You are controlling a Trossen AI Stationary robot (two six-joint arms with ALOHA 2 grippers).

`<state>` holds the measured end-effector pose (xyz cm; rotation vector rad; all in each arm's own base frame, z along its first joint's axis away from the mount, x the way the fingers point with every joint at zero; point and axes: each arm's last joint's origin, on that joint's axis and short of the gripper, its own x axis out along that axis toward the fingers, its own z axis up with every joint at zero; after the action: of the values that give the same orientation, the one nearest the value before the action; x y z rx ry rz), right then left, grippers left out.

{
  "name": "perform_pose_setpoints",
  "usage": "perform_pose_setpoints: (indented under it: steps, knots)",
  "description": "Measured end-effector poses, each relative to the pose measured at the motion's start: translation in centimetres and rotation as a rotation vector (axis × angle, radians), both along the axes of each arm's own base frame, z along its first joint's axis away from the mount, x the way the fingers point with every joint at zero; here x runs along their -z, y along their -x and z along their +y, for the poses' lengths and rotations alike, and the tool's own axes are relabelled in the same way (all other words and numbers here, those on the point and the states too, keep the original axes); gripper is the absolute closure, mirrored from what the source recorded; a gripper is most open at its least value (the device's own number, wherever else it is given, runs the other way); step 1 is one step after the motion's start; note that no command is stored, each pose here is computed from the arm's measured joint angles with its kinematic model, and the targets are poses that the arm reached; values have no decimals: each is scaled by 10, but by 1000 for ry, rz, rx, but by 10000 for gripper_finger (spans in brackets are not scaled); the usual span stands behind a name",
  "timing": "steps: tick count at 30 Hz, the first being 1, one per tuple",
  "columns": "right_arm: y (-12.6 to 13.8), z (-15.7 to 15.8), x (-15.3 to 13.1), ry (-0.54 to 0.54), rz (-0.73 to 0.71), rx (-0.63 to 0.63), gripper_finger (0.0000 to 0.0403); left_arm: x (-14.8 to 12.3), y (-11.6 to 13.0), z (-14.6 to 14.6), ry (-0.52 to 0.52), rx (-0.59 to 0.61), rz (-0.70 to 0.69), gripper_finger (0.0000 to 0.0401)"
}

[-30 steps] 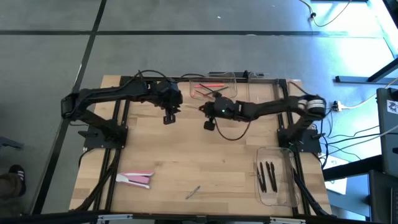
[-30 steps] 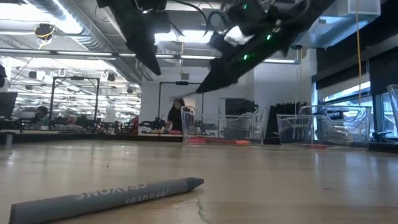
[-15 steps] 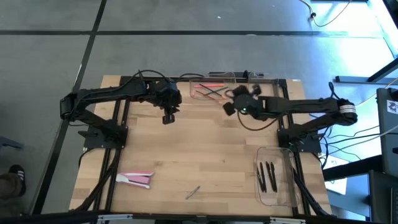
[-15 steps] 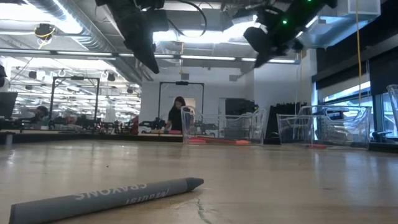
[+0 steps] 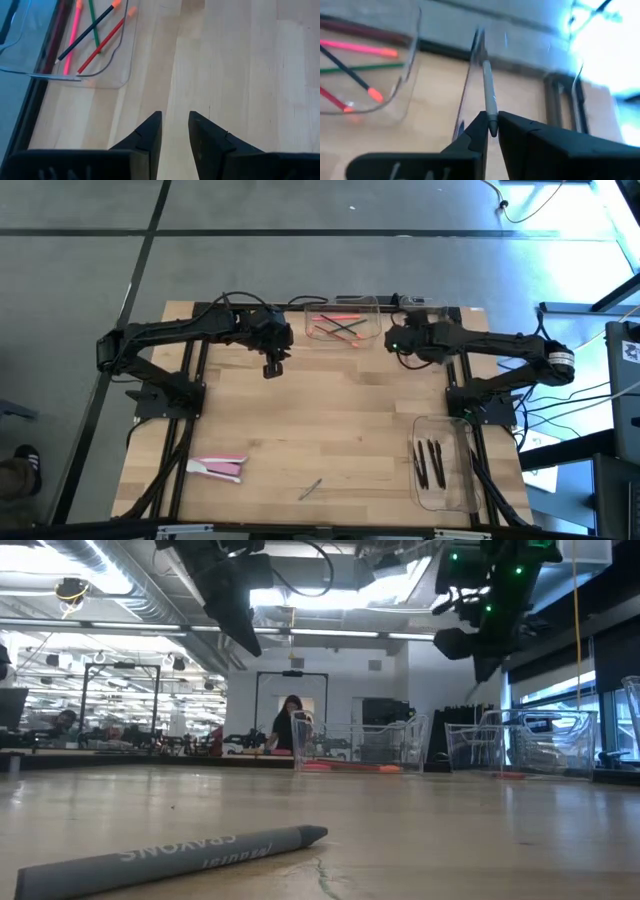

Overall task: Sort crayons/erasers/pens/pencils in bins
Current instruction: Put the top gray crayon into the top right transparent bin

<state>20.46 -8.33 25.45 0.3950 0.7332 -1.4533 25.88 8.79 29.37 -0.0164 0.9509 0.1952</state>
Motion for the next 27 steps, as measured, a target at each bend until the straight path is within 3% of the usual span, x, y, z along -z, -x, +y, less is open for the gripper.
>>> perform_pose_setpoints:
  steps: [3, 11, 17, 27]
  knots:
    - [6, -7, 3, -106, -6, 36, 364, 0, 0, 0, 0, 0, 0, 312]
    - [9, -30, 20, -230, 53, 131, 364, 0, 0, 0, 0, 1, 0, 312]
    - [3, -43, 42, -344, 140, 135, 364, 0, 0, 0, -13, 20, 4, 315]
    - [-13, -54, 79, -392, 260, 129, 364, 0, 0, 0, -14, 21, 4, 314]
